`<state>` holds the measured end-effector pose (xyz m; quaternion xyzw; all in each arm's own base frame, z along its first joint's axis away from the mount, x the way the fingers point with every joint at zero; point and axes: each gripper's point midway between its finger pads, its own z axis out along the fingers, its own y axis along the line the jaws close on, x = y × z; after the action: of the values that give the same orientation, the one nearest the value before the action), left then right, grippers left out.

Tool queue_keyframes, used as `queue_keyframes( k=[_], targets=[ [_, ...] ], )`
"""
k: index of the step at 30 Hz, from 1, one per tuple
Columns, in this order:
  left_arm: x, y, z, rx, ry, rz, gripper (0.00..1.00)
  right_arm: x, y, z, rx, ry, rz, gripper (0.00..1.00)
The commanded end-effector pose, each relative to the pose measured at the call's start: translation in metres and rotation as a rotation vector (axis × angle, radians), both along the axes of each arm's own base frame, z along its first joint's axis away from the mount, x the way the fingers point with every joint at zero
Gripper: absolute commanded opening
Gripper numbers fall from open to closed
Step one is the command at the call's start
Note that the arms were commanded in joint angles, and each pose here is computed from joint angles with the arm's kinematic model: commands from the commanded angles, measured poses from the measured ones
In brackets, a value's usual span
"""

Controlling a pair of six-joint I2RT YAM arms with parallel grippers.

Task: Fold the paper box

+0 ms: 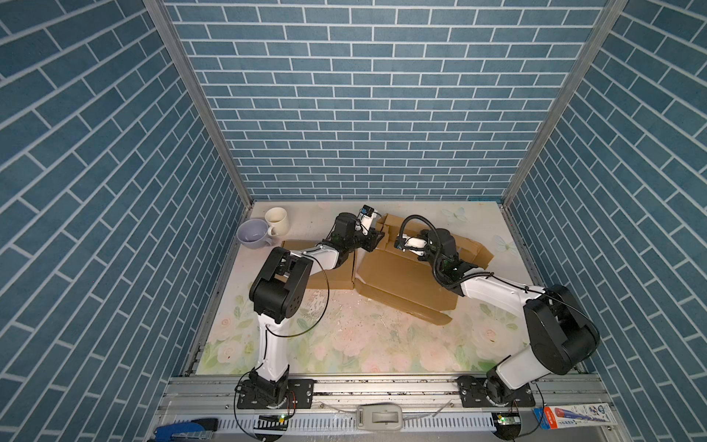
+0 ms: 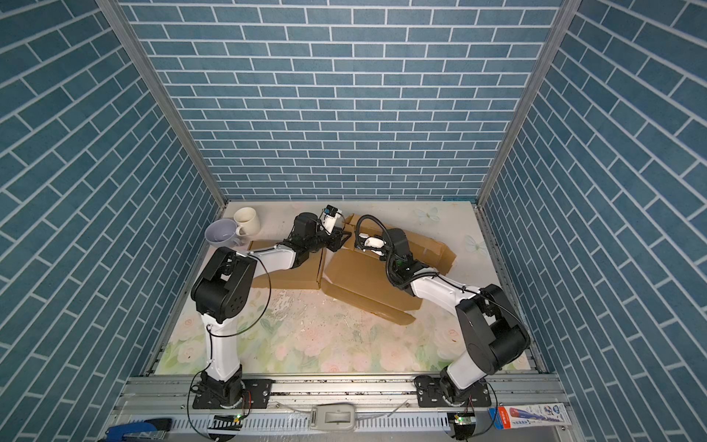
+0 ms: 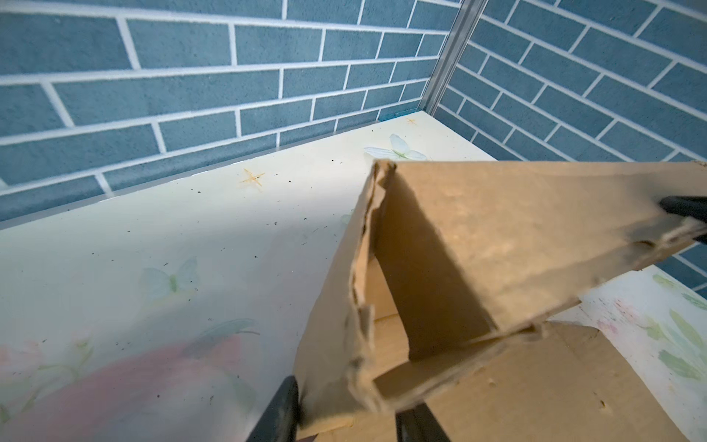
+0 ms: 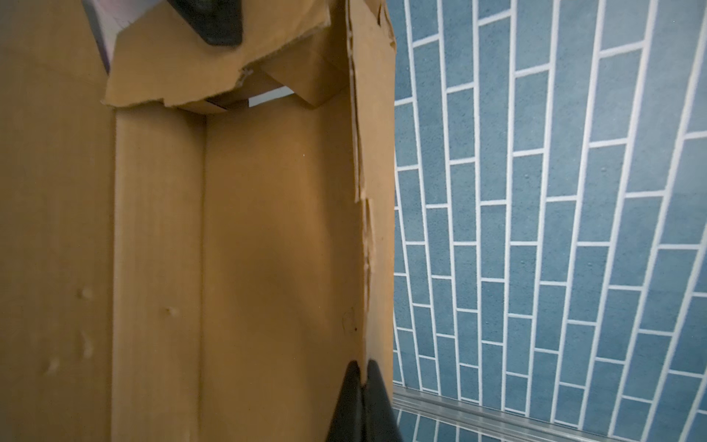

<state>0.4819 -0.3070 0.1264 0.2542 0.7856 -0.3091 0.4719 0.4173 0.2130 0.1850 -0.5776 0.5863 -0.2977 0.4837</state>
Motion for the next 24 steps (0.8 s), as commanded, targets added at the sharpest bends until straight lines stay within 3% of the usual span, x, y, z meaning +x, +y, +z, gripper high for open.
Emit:
queue_keyframes(
  k=[1, 8, 16, 21, 24],
  targets=[
    [0.002, -0.011, 0.011, -0.055, -0.042, -0.029, 0.40, -0.006, 0.020, 0.007, 0.064, 0.050, 0.067, 0.00],
    [0.010, -0.008, 0.005, -0.021, -0.052, 0.014, 0.39, 0.001, 0.026, -0.005, 0.018, 0.088, 0.076, 0.00],
    [0.010, -0.014, 0.009, -0.050, -0.072, 0.011, 0.39, -0.017, 0.032, 0.002, 0.085, 0.268, 0.090, 0.00],
    [0.002, -0.025, 0.013, -0.035, -0.090, -0.014, 0.38, -0.015, 0.032, -0.009, 0.055, 0.280, 0.092, 0.00],
    [0.010, -0.015, 0.009, 0.018, -0.113, 0.048, 0.35, -0.016, 0.033, -0.009, 0.055, 0.284, 0.100, 0.00]
  ],
)
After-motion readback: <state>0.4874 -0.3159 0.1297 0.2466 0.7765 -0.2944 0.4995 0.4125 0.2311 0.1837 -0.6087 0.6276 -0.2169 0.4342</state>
